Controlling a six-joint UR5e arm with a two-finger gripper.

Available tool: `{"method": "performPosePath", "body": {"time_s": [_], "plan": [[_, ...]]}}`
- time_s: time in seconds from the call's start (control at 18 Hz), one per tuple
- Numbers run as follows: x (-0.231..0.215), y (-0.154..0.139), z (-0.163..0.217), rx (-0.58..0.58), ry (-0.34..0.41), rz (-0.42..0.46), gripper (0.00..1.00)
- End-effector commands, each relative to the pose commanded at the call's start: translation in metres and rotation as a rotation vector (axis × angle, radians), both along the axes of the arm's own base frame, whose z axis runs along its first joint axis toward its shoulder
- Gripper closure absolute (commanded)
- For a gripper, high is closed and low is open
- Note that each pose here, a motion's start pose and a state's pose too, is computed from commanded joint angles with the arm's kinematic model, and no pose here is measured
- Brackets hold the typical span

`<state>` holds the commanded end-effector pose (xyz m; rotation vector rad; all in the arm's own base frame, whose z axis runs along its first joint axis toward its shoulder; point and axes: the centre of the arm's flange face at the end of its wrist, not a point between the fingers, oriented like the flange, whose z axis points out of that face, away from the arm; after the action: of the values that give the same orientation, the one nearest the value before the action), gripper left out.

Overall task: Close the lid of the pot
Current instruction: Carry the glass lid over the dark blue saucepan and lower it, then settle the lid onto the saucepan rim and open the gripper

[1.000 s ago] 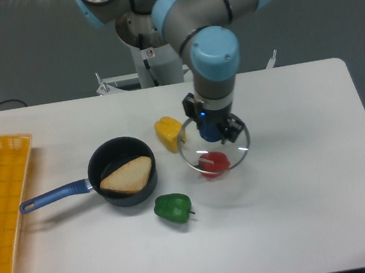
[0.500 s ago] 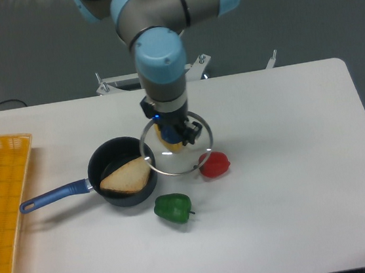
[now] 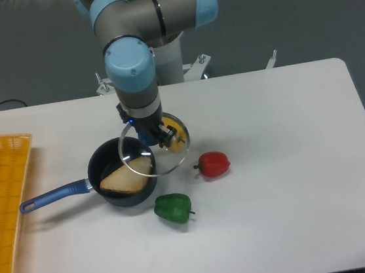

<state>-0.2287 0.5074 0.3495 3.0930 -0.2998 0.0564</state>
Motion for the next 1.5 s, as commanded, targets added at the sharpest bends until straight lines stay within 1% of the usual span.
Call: {"method": "performPosePath", "body": {"time_s": [0.39, 0.5, 0.67, 0.78, 1.0, 1.11, 1.5], "plan": [[0.027, 0.015, -0.006, 0.023, 0.017, 0.023, 0.41], [0.036, 0.021, -0.012, 0.017, 0.015, 0.020, 0.40], [0.041, 0.024, -0.015, 0.013, 0.016, 0.040, 0.41], [0.052, 0.030, -0.020, 0.012, 0.017, 0.020, 0.40], [0.055, 0.035, -0.027, 0.013, 0.022, 0.040, 0.41], [0.061, 0.039, -0.030, 0.010, 0.022, 0.027, 0.41], [0.062, 0.042, -0.037, 0.001, 0.011, 0.018, 0.40]]}}
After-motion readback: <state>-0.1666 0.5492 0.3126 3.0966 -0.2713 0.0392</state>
